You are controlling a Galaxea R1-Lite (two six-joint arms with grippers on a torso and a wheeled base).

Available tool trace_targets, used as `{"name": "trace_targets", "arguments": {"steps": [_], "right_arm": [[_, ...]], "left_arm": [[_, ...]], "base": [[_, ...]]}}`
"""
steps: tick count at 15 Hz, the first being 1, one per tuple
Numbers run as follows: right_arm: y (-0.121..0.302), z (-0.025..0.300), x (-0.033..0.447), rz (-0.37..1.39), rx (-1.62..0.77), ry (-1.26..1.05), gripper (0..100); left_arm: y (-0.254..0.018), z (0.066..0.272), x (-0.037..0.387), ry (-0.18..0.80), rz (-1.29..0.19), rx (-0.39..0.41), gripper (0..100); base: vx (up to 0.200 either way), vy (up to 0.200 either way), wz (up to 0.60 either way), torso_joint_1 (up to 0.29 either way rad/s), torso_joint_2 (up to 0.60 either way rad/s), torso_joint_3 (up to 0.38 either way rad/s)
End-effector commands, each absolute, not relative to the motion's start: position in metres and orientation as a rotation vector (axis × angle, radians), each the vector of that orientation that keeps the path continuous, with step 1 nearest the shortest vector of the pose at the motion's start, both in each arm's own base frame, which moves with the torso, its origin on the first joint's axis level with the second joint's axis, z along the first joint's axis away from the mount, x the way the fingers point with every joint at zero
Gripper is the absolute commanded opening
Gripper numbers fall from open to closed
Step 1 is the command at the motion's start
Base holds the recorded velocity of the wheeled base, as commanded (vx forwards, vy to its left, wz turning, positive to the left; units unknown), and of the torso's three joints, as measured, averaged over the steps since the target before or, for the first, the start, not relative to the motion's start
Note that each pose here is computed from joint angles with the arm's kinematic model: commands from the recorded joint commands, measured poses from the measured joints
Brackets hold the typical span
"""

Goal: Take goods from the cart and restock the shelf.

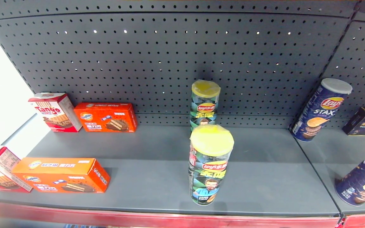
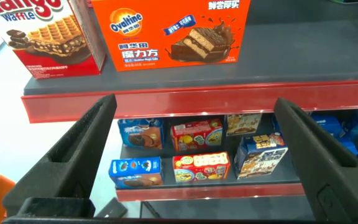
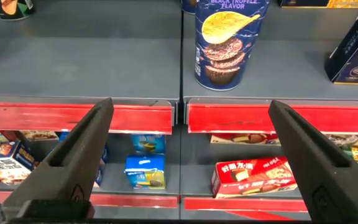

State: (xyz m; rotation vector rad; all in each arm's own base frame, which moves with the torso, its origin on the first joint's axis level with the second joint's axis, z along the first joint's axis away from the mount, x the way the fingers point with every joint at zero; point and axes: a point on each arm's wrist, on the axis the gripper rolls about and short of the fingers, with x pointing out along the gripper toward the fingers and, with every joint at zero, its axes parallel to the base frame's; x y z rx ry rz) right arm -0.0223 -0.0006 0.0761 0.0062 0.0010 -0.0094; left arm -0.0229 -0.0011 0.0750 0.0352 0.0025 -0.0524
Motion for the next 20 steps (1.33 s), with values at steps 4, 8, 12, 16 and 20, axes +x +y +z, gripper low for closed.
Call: {"name": "trace_targets", "arguments": {"steps": [4,8,12,16,20], "right_arm": [[-0.0006,0.0763,-0.0222,-0.009,0.006,0.002,100],[-0.0006,0.0763,-0.0222,-0.009,0.006,0.002,100],[-0.0006,0.0763,-0.0222,-0.009,0.006,0.002,100],[-0.0006,0.0761,-0.0222,-0.008,0.003,0.003,100],[-0.0005,0.0761,-0.0222,-0.008,0.000,0.003,100]], "left_arm": [[-0.0011,0.0750,-0.0228,0.004,-0.052,0.035,100],[-0.0011,0.0750,-0.0228,0.004,-0.052,0.035,100],[-0.0009,0.0752,-0.0228,0.002,-0.041,0.034,100],[-0.0007,0.0750,-0.0228,0.004,-0.035,0.040,100],[-0.0008,0.0750,-0.0228,0.004,-0.040,0.035,100]], "base": [[0.000,0.000,0.00,0.000,0.00,0.000],[0.000,0.000,0.00,0.000,0.00,0.000],[0.000,0.000,0.00,0.000,0.00,0.000],[0.000,0.000,0.00,0.000,0.00,0.000],[0.000,0.000,0.00,0.000,0.00,0.000]]}}
